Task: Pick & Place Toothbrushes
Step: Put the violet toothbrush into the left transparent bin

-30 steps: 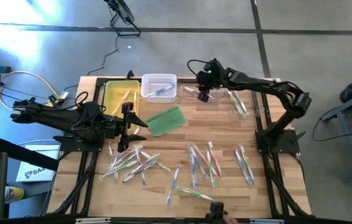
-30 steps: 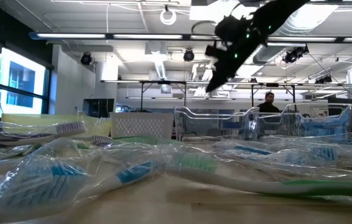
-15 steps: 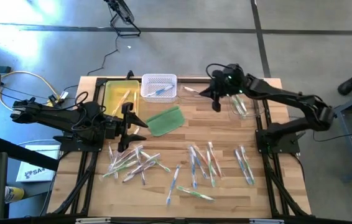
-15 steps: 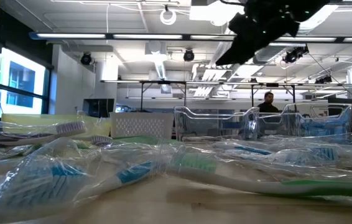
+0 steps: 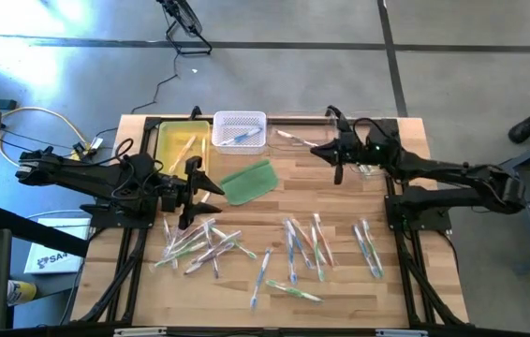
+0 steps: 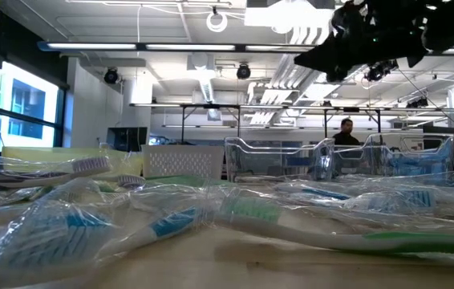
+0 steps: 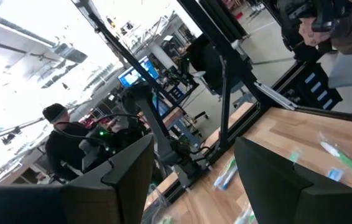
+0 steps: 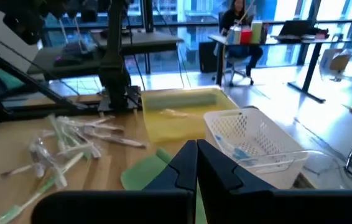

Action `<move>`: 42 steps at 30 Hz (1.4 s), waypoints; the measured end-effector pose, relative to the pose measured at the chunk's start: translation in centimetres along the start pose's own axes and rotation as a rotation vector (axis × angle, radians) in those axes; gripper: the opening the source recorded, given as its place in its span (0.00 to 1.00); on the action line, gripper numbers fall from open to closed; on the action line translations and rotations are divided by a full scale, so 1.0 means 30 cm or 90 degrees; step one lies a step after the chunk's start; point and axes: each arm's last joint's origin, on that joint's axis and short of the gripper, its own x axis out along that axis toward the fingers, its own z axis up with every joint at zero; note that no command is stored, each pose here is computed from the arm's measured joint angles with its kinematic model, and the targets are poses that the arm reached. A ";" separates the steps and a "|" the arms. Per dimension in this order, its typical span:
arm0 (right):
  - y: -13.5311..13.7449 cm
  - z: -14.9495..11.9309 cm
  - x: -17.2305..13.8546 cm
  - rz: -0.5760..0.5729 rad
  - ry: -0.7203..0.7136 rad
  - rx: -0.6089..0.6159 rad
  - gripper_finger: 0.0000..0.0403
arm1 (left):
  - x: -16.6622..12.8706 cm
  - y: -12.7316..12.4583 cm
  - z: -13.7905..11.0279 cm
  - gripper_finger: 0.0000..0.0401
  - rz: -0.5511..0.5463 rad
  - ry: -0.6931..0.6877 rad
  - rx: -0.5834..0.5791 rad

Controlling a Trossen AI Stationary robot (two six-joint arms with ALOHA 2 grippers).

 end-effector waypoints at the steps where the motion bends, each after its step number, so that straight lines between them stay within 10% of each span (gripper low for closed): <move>1: 0.001 -0.003 -0.004 -0.001 -0.003 -0.002 0.00 | 0.000 0.000 0.000 0.55 0.000 0.000 0.000; 20: 0.000 -0.025 -0.010 0.013 0.016 -0.003 0.00 | 0.000 0.005 0.001 0.55 0.023 0.005 -0.164; 31: -0.001 -0.022 -0.010 0.010 0.013 -0.050 0.00 | 0.001 -0.005 -0.048 0.55 0.149 0.140 -0.424; 42: -0.002 -0.024 -0.010 0.008 0.017 -0.083 0.00 | 0.111 -0.087 -0.004 0.55 0.129 0.189 -0.461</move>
